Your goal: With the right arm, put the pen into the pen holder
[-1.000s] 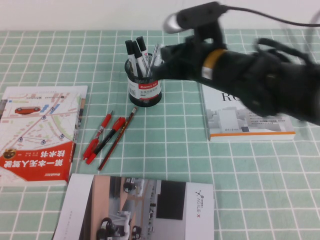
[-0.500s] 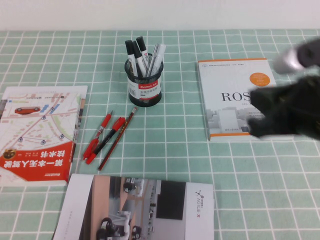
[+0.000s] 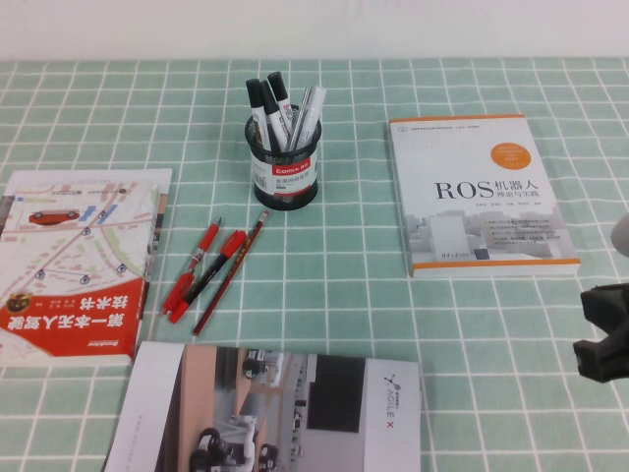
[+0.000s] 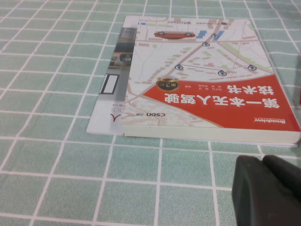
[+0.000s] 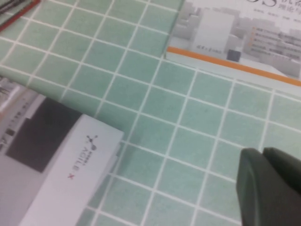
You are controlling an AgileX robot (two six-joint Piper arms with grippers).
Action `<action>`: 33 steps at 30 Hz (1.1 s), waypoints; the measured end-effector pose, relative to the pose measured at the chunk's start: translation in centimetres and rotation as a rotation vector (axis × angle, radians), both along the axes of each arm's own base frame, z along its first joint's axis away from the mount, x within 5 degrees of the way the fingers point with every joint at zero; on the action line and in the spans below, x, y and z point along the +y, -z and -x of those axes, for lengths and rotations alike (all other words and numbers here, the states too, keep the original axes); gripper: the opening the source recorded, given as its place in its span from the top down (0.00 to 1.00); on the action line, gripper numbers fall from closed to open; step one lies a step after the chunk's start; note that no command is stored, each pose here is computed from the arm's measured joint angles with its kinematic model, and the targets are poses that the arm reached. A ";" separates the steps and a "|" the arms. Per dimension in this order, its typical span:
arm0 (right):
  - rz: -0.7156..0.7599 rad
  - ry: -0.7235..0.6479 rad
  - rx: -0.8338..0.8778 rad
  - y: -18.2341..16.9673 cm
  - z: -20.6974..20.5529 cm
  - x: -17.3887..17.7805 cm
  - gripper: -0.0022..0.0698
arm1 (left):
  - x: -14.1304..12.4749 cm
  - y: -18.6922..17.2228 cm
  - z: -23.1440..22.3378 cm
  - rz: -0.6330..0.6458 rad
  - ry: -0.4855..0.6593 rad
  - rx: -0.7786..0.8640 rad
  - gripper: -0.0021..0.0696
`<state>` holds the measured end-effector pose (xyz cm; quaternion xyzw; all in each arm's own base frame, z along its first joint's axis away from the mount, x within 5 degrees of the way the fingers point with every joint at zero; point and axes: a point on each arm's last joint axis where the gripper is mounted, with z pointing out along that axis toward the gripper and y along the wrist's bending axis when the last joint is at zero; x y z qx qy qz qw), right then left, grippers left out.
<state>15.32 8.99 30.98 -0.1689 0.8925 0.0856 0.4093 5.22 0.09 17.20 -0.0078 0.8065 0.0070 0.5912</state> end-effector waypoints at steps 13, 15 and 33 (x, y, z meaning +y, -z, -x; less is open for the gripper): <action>-0.059 0.109 -0.179 2.6 1.8 -4.1 1.00 | 0.0 0.0 0.0 0.000 0.000 0.000 0.98; -0.065 0.164 -0.212 4.9 2.9 -5.5 1.00 | 0.0 0.0 0.0 0.000 0.000 0.000 0.98; -0.170 0.405 -0.461 12.1 10.0 -9.3 1.00 | 0.0 0.0 0.0 0.000 0.000 0.000 0.98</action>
